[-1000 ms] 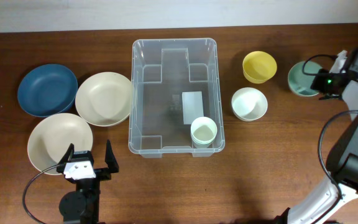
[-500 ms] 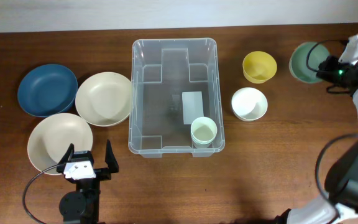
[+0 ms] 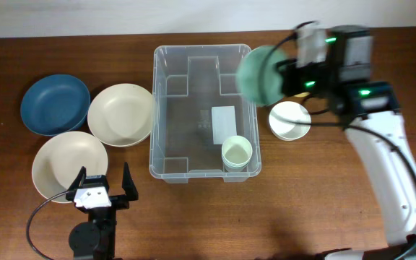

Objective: Pack container
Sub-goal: 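Carry the mint-green bowl left over the clear bin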

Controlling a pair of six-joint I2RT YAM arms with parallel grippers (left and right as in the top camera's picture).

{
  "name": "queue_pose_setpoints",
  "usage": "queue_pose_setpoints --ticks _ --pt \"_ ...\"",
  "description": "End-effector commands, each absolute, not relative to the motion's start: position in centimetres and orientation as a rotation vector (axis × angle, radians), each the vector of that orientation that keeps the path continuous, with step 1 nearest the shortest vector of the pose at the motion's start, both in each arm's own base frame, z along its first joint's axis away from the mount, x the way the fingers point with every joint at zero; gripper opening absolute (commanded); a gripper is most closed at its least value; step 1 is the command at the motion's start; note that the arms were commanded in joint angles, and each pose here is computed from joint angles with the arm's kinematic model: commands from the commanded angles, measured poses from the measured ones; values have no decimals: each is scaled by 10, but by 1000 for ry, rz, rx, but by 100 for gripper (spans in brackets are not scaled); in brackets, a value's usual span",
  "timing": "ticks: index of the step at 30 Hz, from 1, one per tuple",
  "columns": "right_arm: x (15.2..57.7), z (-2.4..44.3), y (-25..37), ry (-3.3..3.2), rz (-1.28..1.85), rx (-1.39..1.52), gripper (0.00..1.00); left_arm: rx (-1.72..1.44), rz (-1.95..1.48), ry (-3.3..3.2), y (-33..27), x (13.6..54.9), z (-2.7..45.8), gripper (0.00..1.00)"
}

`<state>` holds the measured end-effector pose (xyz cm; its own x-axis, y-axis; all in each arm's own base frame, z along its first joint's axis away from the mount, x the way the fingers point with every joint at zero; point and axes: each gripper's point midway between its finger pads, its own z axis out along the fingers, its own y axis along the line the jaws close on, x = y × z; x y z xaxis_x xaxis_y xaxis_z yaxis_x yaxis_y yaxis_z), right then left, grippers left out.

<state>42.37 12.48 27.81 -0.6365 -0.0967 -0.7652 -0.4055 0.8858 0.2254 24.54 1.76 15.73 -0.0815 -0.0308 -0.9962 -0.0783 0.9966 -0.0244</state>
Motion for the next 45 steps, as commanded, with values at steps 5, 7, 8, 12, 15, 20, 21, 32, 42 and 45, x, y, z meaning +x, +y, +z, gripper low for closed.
queue_pose_setpoints --ticks 5,7,8,12,15,20,21,32,42,45 --pt "389 241 211 2316 359 -637 4 -73 50 1650 17 245 156 100" --pt "379 229 236 2312 306 -733 4 -73 50 1650 17 245 156 100" --pt "377 224 242 2316 274 -751 4 -73 50 1650 17 245 156 100" --pt "368 201 260 2345 190 -821 4 -73 51 1650 17 245 156 100" --pt "364 181 273 2375 186 -871 4 -73 51 1650 17 245 156 100" --pt "359 144 292 2426 176 -943 4 -73 50 1650 17 245 156 100" --pt "356 138 296 2433 181 -961 4 -73 50 1650 17 245 156 100" --pt "344 120 322 2423 198 -1035 4 -73 51 1650 17 245 156 100" --pt "343 102 321 2455 182 -1050 4 -73 50 1650 17 245 156 100" --pt "342 94 320 2472 174 -1058 4 -73 50 1650 17 245 156 100"
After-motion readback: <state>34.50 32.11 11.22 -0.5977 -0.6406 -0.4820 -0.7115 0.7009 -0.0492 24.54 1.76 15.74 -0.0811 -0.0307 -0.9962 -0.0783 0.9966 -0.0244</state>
